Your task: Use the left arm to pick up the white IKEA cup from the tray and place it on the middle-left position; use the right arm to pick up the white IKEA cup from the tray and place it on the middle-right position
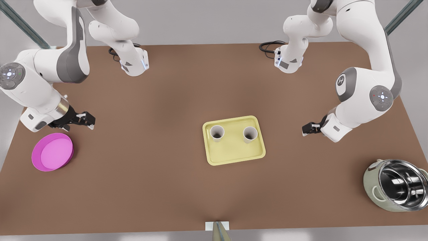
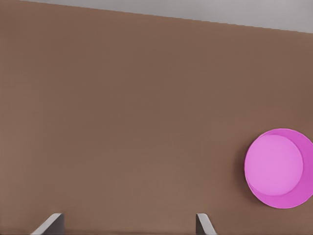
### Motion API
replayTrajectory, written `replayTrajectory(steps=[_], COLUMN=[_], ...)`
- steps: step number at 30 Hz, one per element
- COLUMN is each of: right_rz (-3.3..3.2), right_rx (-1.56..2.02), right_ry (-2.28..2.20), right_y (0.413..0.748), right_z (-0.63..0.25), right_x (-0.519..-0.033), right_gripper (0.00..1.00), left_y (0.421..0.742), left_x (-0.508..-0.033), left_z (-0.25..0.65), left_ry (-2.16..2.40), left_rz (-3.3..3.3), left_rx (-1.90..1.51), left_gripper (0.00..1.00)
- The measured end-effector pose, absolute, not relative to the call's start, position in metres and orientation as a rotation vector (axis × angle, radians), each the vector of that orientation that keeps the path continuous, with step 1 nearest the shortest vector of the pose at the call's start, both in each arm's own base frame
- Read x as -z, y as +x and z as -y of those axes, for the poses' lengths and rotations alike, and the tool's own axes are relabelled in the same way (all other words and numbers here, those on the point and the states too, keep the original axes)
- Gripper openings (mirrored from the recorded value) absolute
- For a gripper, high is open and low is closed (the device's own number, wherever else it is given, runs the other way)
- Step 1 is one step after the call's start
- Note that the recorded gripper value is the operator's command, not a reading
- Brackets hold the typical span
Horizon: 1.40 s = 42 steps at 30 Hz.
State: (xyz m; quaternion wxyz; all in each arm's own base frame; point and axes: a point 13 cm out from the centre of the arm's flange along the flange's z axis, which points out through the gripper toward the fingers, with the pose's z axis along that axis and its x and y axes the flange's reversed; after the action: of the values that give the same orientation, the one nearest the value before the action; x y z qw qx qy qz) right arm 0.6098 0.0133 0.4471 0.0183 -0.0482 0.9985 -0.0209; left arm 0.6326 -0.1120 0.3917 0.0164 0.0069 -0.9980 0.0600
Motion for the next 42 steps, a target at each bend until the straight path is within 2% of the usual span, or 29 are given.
replayTrajectory(steps=[8, 11, 14, 17, 19, 24, 34, 42], right_rz=[-3.112, -3.122, -3.110, -3.104, -3.093, -3.047, -3.055, -3.096], right_rx=[0.072, 0.087, 0.115, 0.128, 0.116, 0.005, -0.056, -0.036], right_ry=[-0.240, -0.553, -0.789, -0.855, -0.842, -0.771, -0.601, -0.558], right_y=[0.627, 0.626, 0.589, 0.561, 0.551, 0.551, 0.553, 0.532], right_z=[-0.032, -0.176, -0.308, -0.378, -0.406, -0.472, -0.502, -0.516], right_x=[-0.416, -0.352, -0.285, -0.230, -0.211, -0.199, -0.152, -0.109], right_gripper=[1.00, 1.00, 1.00, 1.00, 1.00, 1.00, 1.00, 1.00], left_y=[0.641, 0.642, 0.644, 0.646, 0.653, 0.658, 0.658, 0.658], left_x=[-0.397, -0.404, -0.407, -0.404, -0.405, -0.396, -0.396, -0.397], left_z=[0.091, 0.094, 0.081, 0.052, 0.006, -0.013, -0.014, -0.013], left_ry=[0.068, 0.041, 0.055, 0.110, 0.215, 0.222, 0.163, 0.137], left_rz=[3.131, 3.144, 3.153, 3.152, 3.158, 3.152, 3.158, 3.160], left_rx=[-0.184, -0.185, -0.174, -0.151, -0.137, -0.112, -0.096, -0.101], left_gripper=[1.00, 1.00, 1.00, 1.00, 1.00, 1.00, 1.00, 1.00])
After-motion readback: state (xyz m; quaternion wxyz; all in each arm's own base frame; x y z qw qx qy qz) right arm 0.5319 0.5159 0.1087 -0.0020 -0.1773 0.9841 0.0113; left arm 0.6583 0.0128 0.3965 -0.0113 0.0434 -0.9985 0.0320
